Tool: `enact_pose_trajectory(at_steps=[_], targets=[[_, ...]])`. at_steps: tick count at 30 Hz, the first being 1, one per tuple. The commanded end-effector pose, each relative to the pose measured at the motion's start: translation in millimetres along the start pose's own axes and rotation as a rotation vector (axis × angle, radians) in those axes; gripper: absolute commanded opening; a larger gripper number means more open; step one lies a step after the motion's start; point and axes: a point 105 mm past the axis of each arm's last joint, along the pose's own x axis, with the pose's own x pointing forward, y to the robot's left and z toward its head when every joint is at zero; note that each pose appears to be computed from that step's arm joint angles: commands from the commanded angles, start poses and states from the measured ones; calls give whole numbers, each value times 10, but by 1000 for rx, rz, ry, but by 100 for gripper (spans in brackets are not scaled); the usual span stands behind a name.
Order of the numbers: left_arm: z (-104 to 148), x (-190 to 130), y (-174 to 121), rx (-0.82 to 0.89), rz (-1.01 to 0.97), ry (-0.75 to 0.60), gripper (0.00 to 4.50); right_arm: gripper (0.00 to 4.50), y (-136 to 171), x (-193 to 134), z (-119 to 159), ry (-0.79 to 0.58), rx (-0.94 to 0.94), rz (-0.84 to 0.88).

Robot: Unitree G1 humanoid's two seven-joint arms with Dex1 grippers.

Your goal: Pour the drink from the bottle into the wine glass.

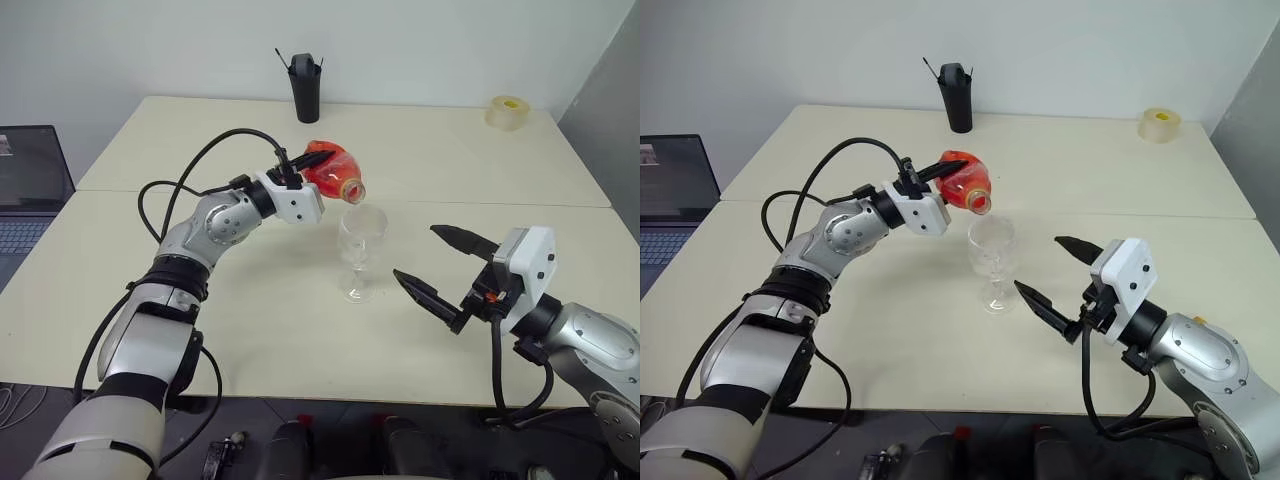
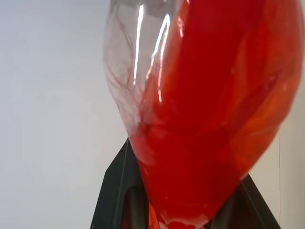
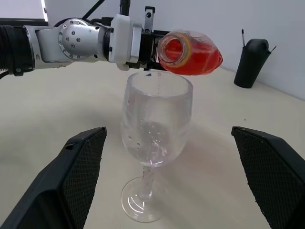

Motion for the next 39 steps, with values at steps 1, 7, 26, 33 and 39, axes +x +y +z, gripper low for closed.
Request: enact_pose_trajectory(at_steps=[1,7,26,33,39], targets=[[96,60,309,67,86,-40,90,450,44,0,103,-30,-37,11],[88,53,274,69,81,-41,90,450,50,7,100,-31,-36,10],[95,43,252,130,64,-53,90,450,59,16,91,-29,-37,16],[87,47,297,158,69,-53,90,450,59,17,98,-32,-36,20],[94,54,321,184,72,-59,90,450,72,18,94,-30,-34,29]])
